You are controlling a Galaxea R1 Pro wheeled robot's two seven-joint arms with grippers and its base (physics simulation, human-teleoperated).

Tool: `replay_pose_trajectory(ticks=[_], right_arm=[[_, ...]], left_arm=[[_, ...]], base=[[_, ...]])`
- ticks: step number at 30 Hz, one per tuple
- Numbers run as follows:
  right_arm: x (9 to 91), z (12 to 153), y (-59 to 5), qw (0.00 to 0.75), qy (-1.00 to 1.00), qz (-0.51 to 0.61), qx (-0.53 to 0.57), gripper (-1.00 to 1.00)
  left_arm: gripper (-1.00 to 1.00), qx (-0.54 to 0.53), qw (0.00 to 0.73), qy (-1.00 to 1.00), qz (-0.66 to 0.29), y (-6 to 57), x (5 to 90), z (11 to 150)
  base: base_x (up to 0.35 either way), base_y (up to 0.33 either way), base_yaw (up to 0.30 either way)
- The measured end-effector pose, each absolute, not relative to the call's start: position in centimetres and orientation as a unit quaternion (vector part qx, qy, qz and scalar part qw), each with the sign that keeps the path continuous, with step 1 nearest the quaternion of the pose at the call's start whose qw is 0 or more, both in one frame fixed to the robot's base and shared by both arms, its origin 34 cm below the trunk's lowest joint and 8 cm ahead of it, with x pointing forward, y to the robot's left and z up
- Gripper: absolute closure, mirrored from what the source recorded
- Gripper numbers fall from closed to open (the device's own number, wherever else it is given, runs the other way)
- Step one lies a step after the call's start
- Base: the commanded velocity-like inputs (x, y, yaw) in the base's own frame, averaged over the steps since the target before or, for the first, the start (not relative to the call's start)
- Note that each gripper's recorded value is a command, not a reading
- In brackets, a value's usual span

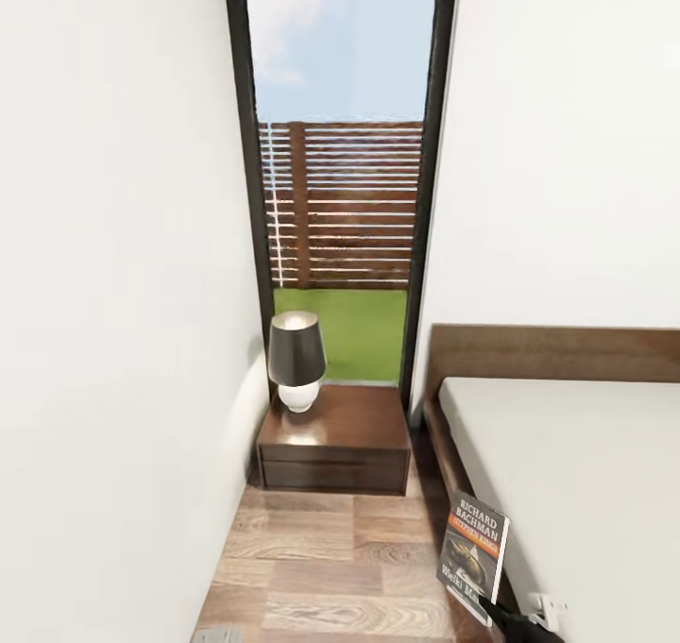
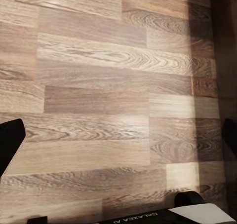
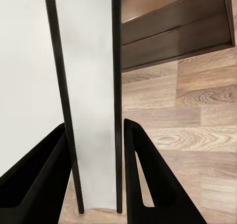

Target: In the bedroom, move the book from the bed onto either nightstand, and place the two sandals side by side next to the bed.

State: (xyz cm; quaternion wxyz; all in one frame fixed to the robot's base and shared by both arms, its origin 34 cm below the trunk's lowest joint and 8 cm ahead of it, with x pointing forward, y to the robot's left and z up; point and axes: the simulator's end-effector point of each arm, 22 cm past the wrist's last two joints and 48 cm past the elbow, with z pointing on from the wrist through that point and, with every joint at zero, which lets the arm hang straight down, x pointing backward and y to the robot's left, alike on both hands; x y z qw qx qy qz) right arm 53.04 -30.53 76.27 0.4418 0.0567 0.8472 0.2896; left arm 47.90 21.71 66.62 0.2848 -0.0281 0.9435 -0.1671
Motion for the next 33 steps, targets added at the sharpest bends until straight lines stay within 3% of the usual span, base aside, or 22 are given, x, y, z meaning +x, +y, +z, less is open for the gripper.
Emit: replay_pose_trajectory(ticks=[33], right_arm=[[53.05, 76.28, -30.54, 0.442, 0.847, 0.29, 0.057, 1.0]], left_arm=[[-1.0, -0.028, 0.285, 0.944, -0.167, 21.68, 47.89, 66.61]], base=[[0.275, 0.0, 0.0]])
